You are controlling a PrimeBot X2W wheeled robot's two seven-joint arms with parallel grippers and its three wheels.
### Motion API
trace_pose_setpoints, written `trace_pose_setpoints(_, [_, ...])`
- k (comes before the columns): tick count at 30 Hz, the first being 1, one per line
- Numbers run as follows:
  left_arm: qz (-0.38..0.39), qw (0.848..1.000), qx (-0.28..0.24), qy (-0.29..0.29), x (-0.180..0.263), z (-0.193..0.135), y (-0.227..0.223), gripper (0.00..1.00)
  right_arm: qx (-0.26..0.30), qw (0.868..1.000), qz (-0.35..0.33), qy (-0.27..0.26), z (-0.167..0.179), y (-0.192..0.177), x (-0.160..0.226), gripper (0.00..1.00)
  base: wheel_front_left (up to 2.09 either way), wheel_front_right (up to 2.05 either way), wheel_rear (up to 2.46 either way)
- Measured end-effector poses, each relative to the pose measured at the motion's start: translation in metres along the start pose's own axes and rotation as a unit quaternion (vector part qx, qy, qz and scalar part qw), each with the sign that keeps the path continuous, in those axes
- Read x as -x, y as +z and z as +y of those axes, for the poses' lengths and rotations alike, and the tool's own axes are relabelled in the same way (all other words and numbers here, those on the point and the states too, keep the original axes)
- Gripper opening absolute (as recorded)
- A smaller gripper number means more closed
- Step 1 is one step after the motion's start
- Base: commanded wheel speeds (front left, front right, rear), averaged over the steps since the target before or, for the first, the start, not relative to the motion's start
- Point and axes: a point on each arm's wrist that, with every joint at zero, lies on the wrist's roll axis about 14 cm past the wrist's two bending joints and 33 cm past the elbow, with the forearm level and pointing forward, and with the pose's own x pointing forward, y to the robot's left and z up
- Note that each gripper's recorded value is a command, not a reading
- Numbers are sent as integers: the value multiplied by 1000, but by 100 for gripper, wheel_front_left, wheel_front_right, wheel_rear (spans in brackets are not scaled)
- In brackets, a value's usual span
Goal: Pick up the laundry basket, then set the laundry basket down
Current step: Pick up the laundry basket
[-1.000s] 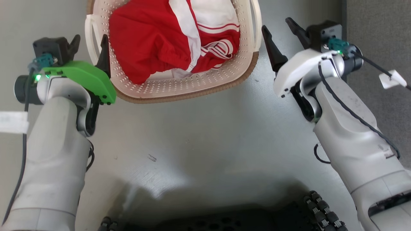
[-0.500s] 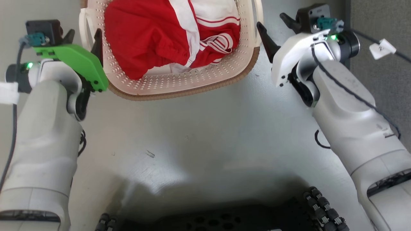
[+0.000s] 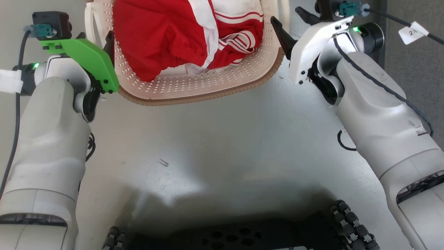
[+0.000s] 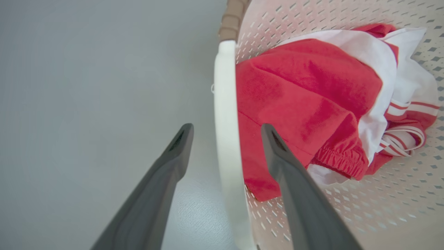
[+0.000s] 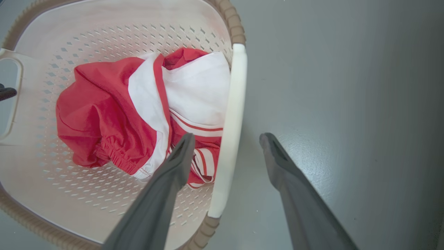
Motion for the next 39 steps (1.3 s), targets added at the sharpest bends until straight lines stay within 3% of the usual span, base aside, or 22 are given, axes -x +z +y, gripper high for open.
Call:
trace_pose_setpoints(1, [2,1000,0,1,0,1,-1,99,1,1000,-1,2,1,2,-1,100,0,0,0])
trace_pose_setpoints(2, [4,1000,1,2,-1,2,-1,91,0,1000,-2,2,1,3,-2,100,0,0,0])
trace_pose_setpoints(4, [8,1000,3,4,-1,3,-3,57,-5,1000,-1,3,1,2,-4,95,0,0,0])
trace_pose_setpoints(5, [16,1000,7,6,-1,4,-6,0,-8,1000,7,4,2,-1,-4,0,0,0,0])
trace_pose_setpoints(22, [30,999,21,6,2,-2,-11,0,-12,1000,25,3,3,-4,-3,0,0,0,0])
trace_pose_setpoints(39, [50,998,39,5,41,-19,-27,0,-38,998,42,-11,12,-15,37,0,0,0,0])
